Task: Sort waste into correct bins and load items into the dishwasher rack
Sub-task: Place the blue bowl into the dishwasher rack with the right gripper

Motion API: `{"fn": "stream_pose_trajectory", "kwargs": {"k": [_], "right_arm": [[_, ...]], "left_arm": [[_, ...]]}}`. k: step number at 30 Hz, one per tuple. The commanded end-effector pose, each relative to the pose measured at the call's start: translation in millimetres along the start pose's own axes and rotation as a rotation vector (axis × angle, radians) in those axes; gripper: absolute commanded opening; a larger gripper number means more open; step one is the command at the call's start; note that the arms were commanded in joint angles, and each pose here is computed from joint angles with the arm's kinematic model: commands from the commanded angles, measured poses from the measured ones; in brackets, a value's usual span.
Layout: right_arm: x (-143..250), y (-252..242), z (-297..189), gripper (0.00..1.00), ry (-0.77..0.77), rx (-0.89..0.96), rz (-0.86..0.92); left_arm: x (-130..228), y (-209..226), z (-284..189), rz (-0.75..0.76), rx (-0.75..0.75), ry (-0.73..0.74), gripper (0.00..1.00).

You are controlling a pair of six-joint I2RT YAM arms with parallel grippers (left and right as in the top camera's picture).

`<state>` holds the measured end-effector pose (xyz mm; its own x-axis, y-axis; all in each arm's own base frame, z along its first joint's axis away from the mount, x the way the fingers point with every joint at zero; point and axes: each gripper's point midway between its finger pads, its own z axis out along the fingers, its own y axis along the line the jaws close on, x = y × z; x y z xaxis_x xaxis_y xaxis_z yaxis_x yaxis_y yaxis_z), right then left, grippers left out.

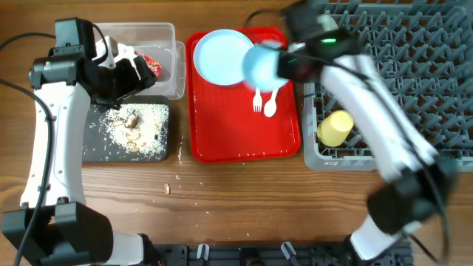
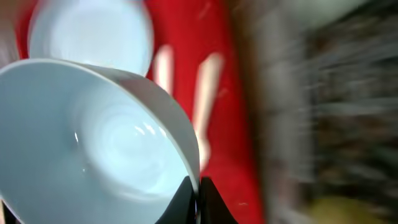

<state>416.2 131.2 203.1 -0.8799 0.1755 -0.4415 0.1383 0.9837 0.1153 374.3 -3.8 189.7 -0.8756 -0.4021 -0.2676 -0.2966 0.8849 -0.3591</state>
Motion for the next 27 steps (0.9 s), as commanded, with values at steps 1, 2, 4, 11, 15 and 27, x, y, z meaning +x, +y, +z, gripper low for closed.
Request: {"fn": "stream_pose_trajectory", "kwargs": {"k": [1, 2, 4, 11, 15, 27], "right_arm": [[-36, -85, -76, 0.04, -0.23, 0.264, 0.079], [-37, -107, -90, 0.04, -0.254, 0.334, 0.102], [-36, -129, -99, 0.04, -0.266, 0.413, 0.122], [-29, -167, -70, 0.04, -0.216, 0.677, 0.094], [-26, -188, -52, 0.04, -0.167, 0.876, 0.017], [-29, -194, -1, 0.04, -0.079, 1.02, -0.137]], "left_arm": [[-5, -2, -10, 0.012, 0.002, -0.032, 1.0], [-5, -2, -10, 0.012, 0.002, -0.032, 1.0], [-5, -2, -10, 0.012, 0.002, -0.032, 1.0], [-5, -2, -10, 0.012, 0.002, -0.032, 1.0], [-5, -2, -10, 0.012, 0.002, -0.032, 1.0], [-5, -2, -10, 0.012, 0.002, -0.032, 1.0]]}}
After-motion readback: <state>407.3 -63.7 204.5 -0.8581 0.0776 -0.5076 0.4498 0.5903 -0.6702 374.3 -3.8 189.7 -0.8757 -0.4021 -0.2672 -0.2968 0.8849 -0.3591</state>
